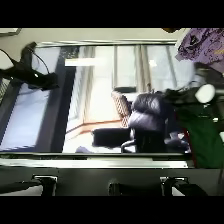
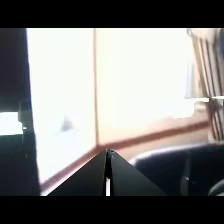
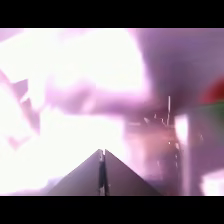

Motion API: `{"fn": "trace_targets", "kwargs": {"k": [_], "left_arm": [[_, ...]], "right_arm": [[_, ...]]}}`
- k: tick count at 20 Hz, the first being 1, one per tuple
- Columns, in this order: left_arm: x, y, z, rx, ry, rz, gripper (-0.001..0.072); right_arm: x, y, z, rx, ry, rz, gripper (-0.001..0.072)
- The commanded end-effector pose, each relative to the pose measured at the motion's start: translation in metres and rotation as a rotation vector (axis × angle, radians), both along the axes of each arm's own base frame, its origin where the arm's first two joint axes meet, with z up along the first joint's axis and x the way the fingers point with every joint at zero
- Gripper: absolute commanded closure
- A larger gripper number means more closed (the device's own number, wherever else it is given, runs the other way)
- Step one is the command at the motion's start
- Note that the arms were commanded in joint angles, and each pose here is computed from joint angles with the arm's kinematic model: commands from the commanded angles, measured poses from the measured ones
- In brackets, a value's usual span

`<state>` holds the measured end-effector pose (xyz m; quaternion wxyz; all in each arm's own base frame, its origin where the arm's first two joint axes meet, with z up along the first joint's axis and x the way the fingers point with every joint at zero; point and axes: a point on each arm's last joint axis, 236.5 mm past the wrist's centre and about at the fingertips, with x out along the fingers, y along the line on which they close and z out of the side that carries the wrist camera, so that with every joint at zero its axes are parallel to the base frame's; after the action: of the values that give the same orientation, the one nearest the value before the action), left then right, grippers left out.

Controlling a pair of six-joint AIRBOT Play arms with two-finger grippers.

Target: Fold the clothes and pants, and hang the long-sleeved shirts on hangers.

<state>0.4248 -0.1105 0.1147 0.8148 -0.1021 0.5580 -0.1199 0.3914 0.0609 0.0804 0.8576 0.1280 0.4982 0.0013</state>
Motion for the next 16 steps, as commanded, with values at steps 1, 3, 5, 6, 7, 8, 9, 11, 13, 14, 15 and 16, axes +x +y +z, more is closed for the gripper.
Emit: {"fn": "trace_targets", "kwargs": {"k": [1,3,5,6,7,8,9,11,13,14,15,16], "left_arm": [[-0.035,-0.032,-0.014,-0.028,-0.048,-0.019,0.0685],[-0.049,-0.031,-0.017,-0.001,-0.053,-0.034,0.0685],[-0.053,-0.025,-0.016,0.029,-0.053,-0.038,0.0685],[-0.054,-0.023,-0.017,0.032,-0.051,-0.036,0.0685],[-0.055,-0.023,-0.018,0.035,-0.045,-0.040,0.0684],[-0.054,-0.023,-0.017,0.036,-0.051,-0.046,0.0684],[-0.055,-0.025,-0.017,0.029,-0.050,-0.047,0.0684],[-0.055,-0.025,-0.017,0.028,-0.049,-0.048,0.0684],[-0.055,-0.025,-0.017,0.029,-0.049,-0.047,0.0684],[-0.055,-0.025,-0.017,0.028,-0.049,-0.048,0.0684],[-0.055,-0.025,-0.017,0.029,-0.049,-0.047,0.0684],[-0.055,-0.025,-0.017,0.028,-0.049,-0.047,0.0683]], "right_arm": [[-0.026,0.084,-0.003,-0.050,0.005,0.277,0.0679],[-0.033,0.105,-0.002,-0.048,-0.005,0.332,0.0679],[-0.034,0.110,-0.001,-0.040,-0.012,0.342,0.0679],[-0.033,0.108,-0.001,-0.048,-0.010,0.339,0.0679],[-0.036,0.106,-0.003,-0.053,0.004,0.340,0.0679],[-0.038,0.105,-0.005,-0.056,0.016,0.341,0.0679],[-0.038,0.105,-0.005,-0.054,0.016,0.341,0.0679],[-0.038,0.106,-0.004,-0.053,0.014,0.341,0.0679],[-0.038,0.106,-0.004,-0.052,0.013,0.341,0.0679],[-0.038,0.106,-0.004,-0.052,0.013,0.341,0.0679],[-0.038,0.106,-0.004,-0.052,0.012,0.341,0.0679],[-0.038,0.106,-0.004,-0.052,0.013,0.341,0.0679]]}}
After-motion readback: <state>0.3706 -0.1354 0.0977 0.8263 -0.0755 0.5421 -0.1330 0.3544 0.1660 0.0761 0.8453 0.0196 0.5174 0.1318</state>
